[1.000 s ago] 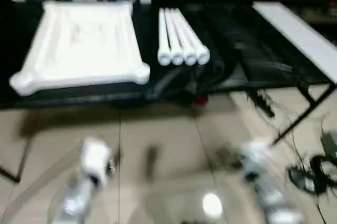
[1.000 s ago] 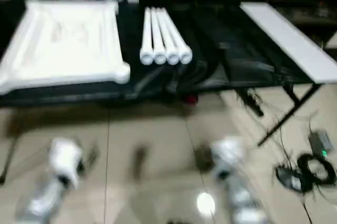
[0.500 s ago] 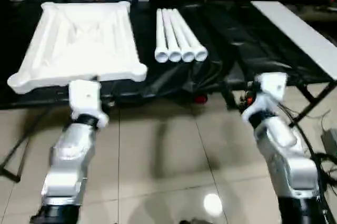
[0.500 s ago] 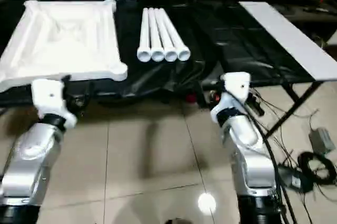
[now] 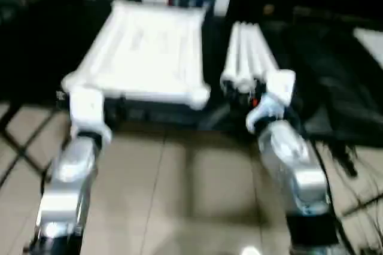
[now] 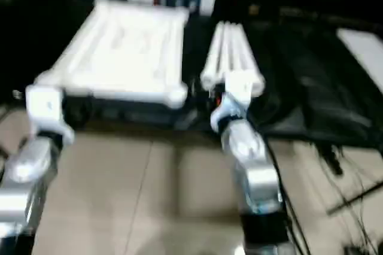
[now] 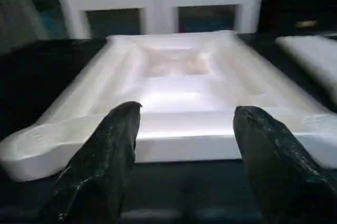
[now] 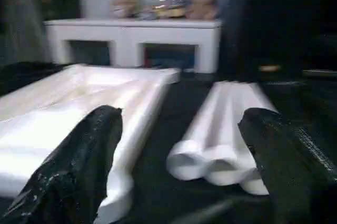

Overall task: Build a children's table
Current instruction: Move to table

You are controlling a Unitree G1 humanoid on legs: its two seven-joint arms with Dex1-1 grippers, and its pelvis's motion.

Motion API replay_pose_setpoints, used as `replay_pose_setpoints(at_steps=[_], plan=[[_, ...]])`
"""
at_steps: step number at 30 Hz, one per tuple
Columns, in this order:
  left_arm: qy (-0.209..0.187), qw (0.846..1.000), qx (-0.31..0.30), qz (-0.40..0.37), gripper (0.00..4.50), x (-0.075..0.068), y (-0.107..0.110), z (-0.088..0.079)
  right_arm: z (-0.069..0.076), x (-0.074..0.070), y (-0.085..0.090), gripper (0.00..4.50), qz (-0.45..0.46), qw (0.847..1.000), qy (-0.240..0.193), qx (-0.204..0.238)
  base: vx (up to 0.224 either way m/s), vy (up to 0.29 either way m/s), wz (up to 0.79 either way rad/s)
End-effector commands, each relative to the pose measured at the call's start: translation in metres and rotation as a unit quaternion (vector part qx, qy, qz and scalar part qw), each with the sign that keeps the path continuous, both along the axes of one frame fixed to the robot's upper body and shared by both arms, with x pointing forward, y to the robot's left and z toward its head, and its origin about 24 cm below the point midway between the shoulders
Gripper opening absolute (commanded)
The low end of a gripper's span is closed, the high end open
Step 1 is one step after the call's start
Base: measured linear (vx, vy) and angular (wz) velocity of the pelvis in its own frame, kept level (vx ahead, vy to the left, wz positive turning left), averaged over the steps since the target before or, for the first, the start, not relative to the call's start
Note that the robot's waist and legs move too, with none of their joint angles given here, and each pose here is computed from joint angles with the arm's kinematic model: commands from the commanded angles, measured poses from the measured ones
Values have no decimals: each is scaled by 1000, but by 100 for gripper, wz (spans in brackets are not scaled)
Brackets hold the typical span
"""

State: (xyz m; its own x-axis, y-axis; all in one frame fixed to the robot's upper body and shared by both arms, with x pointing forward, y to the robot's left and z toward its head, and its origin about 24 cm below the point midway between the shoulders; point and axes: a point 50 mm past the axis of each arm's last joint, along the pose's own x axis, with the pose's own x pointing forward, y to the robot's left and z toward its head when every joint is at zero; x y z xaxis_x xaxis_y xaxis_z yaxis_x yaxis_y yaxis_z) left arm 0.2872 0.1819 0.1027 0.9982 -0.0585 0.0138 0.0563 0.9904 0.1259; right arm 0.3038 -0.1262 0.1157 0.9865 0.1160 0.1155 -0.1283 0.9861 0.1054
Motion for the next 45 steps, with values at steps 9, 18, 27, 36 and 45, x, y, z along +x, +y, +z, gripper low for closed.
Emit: replay_pose_setpoints(at_steps=[9,18,27,36,45], plan=[[1,1000,5,10,319,4,8,7,-27,-10,-9,396,28,996,77,25,141,9,7],[18,1000,1,-13,319,7,4,0,-28,-22,-17,396,16,997,73,23,94,-50,-2],[25,999,-15,-15,319,5,-2,-4,-25,-22,-22,396,28,997,76,6,137,27,3],[33,999,-20,-7,319,-1,-2,-12,-20,-19,-20,396,44,996,72,-16,128,-16,1],[28,999,-15,-15,319,0,5,-7,-13,-20,-13,396,70,995,63,-27,121,-29,1]])
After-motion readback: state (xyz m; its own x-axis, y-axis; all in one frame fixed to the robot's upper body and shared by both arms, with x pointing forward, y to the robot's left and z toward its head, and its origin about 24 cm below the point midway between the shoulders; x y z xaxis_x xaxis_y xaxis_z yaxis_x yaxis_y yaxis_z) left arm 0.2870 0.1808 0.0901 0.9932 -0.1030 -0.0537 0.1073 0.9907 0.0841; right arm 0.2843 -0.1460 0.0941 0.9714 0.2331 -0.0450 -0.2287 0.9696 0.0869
